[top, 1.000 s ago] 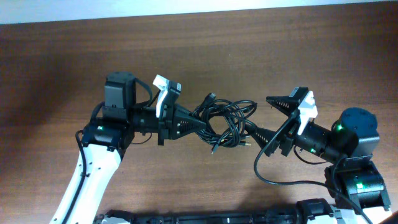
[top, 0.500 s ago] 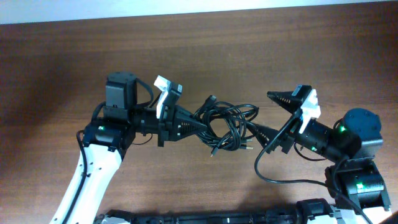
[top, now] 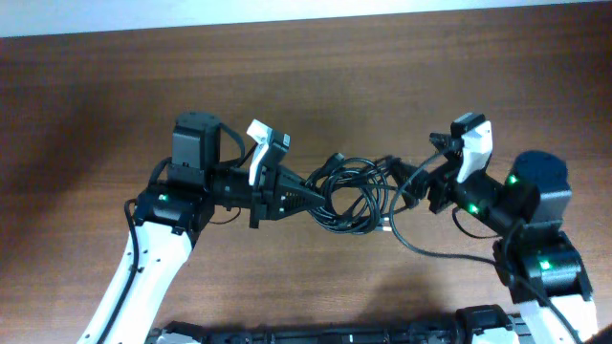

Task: Untangle cables

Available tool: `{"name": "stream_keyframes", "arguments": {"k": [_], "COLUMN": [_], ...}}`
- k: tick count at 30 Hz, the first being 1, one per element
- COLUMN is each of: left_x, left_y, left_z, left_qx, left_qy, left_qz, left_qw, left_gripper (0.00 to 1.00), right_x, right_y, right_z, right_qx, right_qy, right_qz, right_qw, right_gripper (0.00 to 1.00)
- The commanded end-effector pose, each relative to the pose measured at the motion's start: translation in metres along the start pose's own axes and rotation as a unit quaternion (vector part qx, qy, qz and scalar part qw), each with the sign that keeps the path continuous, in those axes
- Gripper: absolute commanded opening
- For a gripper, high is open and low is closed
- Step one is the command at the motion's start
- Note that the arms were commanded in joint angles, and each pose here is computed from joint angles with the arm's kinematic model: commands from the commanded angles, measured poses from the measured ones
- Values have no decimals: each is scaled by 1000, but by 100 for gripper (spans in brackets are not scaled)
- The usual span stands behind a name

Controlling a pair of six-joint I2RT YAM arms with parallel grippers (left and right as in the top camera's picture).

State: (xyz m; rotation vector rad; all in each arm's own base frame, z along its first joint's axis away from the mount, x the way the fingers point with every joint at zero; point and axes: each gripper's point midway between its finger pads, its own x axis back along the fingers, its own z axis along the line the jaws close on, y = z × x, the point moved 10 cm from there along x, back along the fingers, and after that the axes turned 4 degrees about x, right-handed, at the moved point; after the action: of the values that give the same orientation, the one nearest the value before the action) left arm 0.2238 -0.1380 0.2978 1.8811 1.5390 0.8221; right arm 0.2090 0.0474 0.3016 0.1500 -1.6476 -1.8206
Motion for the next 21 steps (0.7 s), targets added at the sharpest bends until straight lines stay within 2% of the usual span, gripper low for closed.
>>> {"name": "stream_keyframes", "arguments": {"k": [1,8,13,17,21], "left_x": [1,0,2,8,15], "left_y": [3,4,5,6,8], "left_z": [-16,-12,6,23,34], "left_qx": [-28,-30,-1,23,41], "left_qy": [-50,-23,99,222,313], "left_qz": [0,-1,-8,-22,-40], "left_qw": [998,999,995,974,948], "left_gripper": [0,0,0,0,0], "right_x": [-3,-3,2,11,22], "right_y": [1,0,-10,-17,-23], "right_z": [-25,-28,-22,-17,-12], "right_qx": [-6,-7,-18,-21,1], "right_qy": [-143,-165,-146,-146,-146], "right_qz": [11,15,43,63,78], "right_qw": [990,986,988,987,986], "right_gripper": [98,98,98,98,98]}}
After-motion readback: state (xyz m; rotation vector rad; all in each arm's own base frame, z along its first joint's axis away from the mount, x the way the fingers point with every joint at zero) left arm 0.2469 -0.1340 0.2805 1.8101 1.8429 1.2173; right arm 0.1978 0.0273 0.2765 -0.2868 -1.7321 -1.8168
